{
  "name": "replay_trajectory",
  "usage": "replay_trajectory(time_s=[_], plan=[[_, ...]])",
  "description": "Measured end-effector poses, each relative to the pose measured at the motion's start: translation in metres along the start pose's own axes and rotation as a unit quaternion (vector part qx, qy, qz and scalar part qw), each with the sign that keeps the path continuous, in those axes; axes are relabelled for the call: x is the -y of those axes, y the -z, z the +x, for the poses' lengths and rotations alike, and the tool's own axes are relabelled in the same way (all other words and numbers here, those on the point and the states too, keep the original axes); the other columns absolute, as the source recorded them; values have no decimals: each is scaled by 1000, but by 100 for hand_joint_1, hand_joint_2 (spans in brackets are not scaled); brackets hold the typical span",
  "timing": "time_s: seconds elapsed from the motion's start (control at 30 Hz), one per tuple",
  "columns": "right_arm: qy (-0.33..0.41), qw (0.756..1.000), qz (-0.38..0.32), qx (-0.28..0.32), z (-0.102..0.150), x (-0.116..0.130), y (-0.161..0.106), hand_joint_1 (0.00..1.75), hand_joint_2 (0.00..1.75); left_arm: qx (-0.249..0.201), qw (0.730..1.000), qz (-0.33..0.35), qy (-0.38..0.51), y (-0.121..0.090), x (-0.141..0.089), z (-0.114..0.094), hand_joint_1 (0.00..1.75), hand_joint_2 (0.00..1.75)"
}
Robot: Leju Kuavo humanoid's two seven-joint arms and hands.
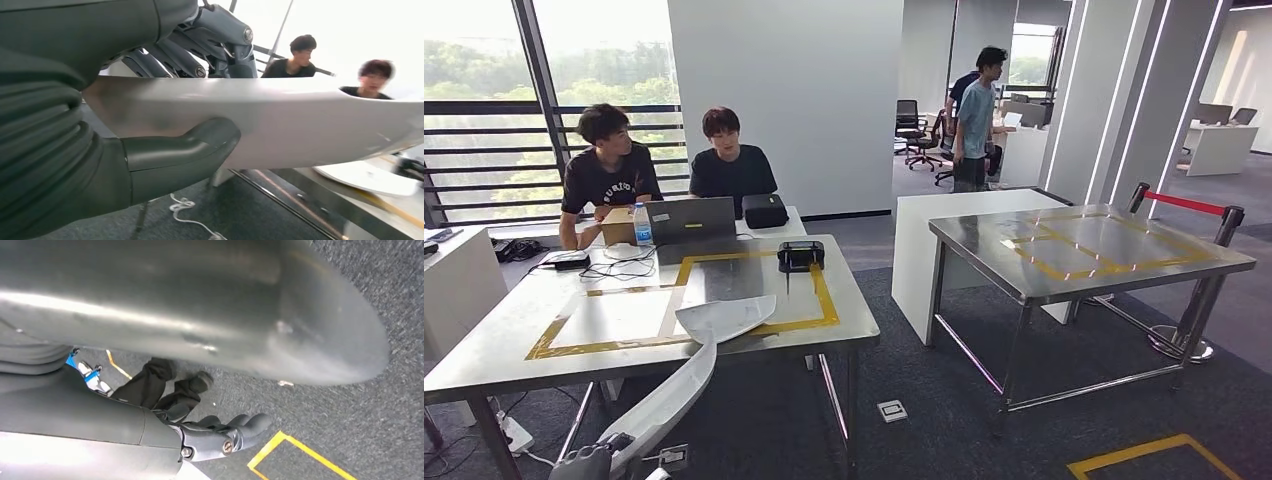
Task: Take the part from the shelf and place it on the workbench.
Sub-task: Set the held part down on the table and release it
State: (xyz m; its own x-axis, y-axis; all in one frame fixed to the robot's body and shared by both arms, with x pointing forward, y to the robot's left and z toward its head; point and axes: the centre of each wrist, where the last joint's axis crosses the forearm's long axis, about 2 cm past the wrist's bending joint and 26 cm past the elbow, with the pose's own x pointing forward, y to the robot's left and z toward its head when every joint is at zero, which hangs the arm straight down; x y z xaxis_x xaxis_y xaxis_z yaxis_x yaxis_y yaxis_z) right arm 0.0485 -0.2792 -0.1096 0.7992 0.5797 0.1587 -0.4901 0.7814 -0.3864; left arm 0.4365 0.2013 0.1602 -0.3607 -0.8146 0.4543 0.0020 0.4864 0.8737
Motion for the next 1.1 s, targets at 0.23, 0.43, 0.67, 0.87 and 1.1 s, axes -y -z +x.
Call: replay_trajectory(time_s=[0.23, 0.43, 0.67, 0.87, 1.1], plan=[[-8, 1000, 1, 0, -3, -2, -1, 0, 0, -64, 998, 11, 5, -9, -19, -40, 175, 175], [-11, 1000, 1, 3, -1, -1, -1, 0, 0, -115, 993, 30, 12, -14, -45, -71, 175, 175], [-13, 1000, 2, 4, 0, -2, -1, 0, 0, -152, 988, 36, 8, -23, -55, -93, 175, 175], [-19, 1000, 5, 9, 3, 0, 0, 0, 0, -167, 985, 47, 7, -27, -61, -102, 175, 175], [-19, 1000, 7, 8, 2, 0, 0, 0, 0, -192, 979, 66, -22, -30, -66, -109, 175, 175]])
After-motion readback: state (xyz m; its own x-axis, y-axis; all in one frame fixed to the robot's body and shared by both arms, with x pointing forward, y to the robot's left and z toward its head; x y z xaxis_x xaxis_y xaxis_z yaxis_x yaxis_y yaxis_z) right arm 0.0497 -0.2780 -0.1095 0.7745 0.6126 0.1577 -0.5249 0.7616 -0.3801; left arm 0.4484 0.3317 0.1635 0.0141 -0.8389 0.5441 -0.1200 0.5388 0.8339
